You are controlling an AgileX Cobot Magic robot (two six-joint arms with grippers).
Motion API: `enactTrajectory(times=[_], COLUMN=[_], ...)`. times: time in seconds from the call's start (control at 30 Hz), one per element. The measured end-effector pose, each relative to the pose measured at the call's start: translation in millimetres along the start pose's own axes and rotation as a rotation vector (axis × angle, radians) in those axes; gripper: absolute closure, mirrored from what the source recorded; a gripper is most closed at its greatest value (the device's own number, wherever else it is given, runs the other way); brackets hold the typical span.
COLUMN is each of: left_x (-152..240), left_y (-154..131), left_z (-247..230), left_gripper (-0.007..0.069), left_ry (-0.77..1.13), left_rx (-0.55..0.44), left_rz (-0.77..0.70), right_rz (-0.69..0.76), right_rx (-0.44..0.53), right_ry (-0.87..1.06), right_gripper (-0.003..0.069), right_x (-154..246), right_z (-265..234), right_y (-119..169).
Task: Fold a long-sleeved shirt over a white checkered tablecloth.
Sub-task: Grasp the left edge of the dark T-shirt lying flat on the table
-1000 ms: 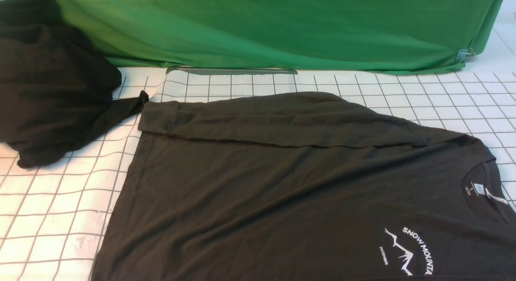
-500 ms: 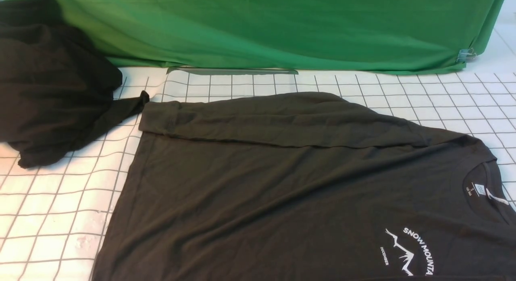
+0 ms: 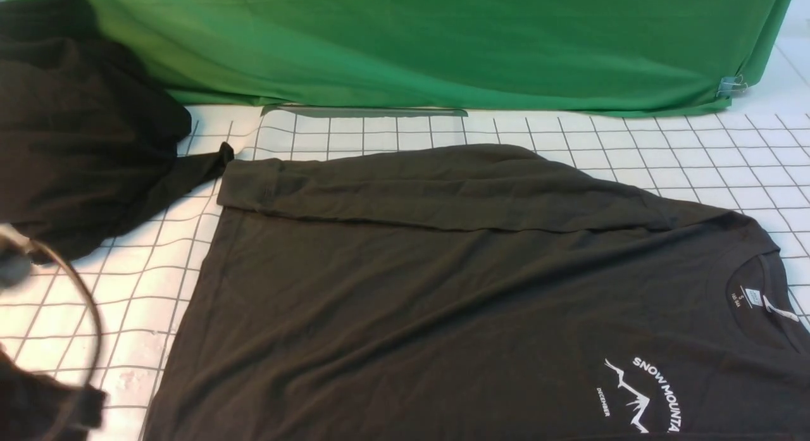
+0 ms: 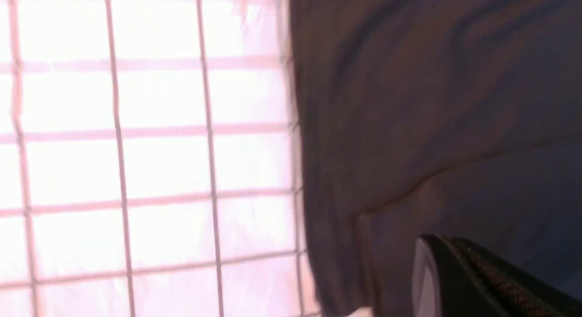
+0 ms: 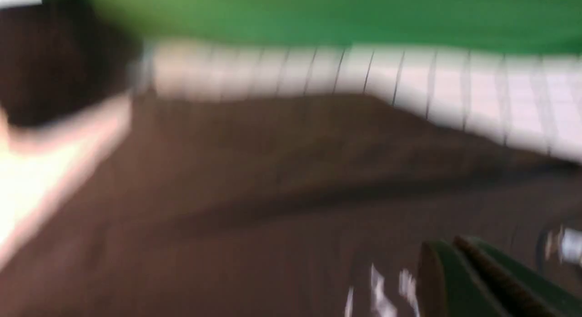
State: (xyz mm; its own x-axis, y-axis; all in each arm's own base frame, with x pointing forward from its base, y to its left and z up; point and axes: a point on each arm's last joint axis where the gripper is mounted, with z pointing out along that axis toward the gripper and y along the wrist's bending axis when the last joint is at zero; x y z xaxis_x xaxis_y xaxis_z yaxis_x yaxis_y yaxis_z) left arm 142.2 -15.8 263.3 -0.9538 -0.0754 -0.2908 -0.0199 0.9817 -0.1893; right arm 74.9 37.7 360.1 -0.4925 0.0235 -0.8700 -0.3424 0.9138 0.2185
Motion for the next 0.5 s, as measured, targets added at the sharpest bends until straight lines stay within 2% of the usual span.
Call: enactTrajectory(times=[0.13,0.3,0.4,0.5], left_x=[10,21,26,29], left_y=[-4,-19,-31,-43], left_z=[31,42,47,58], left_gripper=[0.0631,0.0631,0.0631,0.0631], left_ry=[0.071,0.100,0.119,0.144], left_rx=[0.041,0.042,0.005,-0.079], left_rz=[0.039,0.117,0.184,0.250], right_rz=[-0.062,-0.047,-0.019,-0.004], right_rx=[-0.038,-0.097,-0.131,-0.146], right_ry=[0.189,0.239,0.227,0.204], right_gripper=[0.0650,0.0650,0.0650,0.0649], right_x=[10,23,29,28], right_z=[31,51,62,72], right_y=[4,10,13,16])
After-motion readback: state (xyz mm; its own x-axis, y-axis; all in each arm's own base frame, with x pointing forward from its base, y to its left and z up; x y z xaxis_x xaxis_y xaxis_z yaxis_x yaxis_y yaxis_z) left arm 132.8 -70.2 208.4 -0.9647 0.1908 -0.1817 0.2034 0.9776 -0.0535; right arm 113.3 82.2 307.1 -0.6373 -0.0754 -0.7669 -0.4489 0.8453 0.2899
